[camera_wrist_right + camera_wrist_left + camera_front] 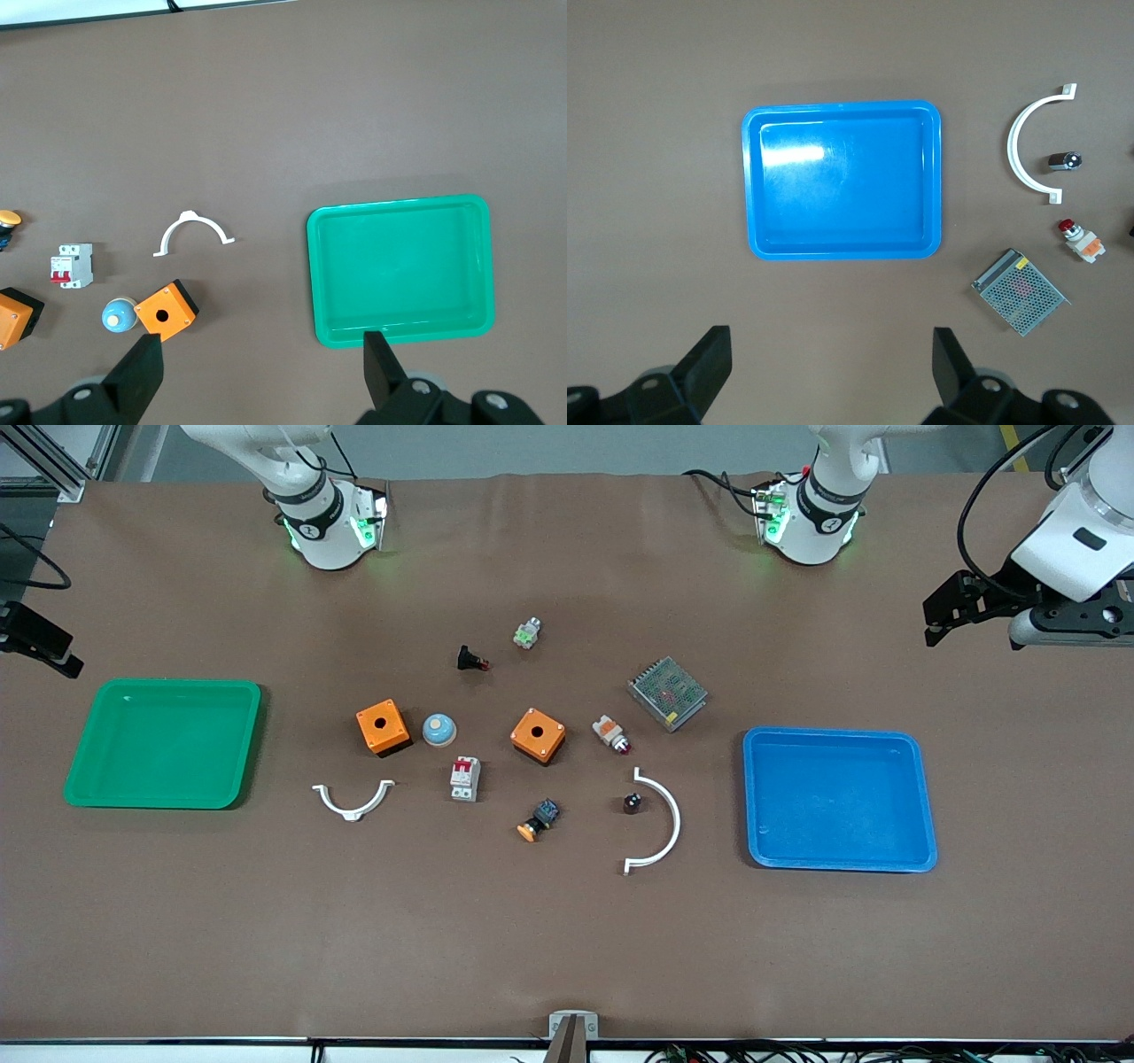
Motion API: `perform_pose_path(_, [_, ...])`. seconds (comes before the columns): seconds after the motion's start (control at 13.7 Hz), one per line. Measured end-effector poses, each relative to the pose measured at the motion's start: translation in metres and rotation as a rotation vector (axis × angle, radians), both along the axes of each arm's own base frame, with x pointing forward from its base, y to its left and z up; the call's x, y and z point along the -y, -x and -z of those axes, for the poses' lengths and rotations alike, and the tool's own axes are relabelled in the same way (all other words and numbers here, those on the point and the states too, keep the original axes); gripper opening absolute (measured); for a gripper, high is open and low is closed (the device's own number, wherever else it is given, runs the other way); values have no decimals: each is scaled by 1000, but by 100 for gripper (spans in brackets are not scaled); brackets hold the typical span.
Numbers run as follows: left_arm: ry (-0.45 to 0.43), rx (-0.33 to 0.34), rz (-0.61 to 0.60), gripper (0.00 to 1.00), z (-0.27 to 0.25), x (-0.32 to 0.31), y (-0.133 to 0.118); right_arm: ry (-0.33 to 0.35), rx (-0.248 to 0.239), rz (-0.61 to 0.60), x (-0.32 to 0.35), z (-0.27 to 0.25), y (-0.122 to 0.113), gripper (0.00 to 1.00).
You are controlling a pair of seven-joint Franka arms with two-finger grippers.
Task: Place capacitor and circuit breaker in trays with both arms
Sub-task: 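Reach the left gripper to the capacitor while the right gripper reaches the breaker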
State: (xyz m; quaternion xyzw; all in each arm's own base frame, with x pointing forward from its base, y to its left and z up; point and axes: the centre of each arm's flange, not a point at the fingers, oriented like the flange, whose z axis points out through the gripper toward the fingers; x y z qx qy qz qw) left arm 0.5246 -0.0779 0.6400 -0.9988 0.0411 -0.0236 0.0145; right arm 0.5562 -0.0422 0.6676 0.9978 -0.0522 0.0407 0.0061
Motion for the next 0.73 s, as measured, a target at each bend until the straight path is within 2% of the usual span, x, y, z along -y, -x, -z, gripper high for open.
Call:
perform_pose_path(0.29, [1, -5, 9, 100, 3, 5, -4, 0, 0, 0, 0, 0, 0, 100])
perform_pose_path(0.44, [9, -15, 42, 100, 12, 22, -17, 0, -1, -1, 0, 0, 0, 100])
perform_pose_path(0.59, [18, -65, 92, 100, 44, 55, -37, -1, -18, -8, -4, 9, -5, 100])
perform_pose_path(0.73, [31, -110, 94, 100, 97, 104, -60, -1, -60, -36, -20, 33, -19, 100])
